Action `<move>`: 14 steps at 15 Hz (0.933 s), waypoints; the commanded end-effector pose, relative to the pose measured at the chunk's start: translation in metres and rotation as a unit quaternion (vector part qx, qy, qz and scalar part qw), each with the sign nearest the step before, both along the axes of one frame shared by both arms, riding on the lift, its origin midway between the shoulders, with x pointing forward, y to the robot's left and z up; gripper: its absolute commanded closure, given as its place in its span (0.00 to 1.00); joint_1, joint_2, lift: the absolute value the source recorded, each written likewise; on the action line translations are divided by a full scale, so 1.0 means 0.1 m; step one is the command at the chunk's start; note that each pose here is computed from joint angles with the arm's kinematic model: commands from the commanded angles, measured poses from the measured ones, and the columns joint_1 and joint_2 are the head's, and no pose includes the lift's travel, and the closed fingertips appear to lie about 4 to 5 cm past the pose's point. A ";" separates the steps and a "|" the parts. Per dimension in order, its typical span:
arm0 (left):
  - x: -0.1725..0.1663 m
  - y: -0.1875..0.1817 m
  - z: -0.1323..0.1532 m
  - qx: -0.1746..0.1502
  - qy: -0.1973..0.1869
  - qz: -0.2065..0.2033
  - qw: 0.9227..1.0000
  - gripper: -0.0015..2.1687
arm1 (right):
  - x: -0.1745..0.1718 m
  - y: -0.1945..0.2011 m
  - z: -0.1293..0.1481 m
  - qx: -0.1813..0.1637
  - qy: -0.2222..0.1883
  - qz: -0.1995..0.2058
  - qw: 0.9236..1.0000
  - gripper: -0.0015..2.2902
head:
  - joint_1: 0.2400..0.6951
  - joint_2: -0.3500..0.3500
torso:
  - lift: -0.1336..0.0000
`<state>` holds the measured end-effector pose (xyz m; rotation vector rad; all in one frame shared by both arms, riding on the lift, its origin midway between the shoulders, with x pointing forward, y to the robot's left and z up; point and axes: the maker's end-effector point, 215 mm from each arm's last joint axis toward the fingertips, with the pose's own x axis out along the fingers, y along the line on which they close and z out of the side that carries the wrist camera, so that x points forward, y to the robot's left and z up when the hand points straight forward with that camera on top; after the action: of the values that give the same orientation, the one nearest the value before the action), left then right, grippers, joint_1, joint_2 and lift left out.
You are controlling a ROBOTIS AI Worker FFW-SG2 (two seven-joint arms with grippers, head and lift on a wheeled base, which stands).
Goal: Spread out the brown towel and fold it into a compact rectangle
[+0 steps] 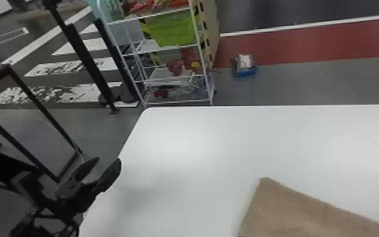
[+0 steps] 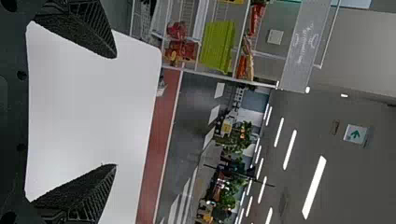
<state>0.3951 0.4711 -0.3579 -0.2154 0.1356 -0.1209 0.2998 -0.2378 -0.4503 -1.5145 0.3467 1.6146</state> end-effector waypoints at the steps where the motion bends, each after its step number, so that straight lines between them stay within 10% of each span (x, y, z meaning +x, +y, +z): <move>1: 0.00 -0.01 -0.01 -0.001 0.000 0.000 1.000 0.02 | 0.05 0.02 0.06 0.009 0.003 -0.007 1.000 0.41 | 1.00 1.00 | 0.07; 14: 0.00 0.00 -0.03 -0.003 0.002 0.002 1.000 0.02 | 0.23 0.09 0.17 0.030 0.013 -0.042 0.999 0.43 | 1.00 1.00 | 0.07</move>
<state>0.3952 0.4717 -0.3596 -0.2187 0.1372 -0.1183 0.3209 -0.2293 -0.4344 -1.4181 0.3660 1.5685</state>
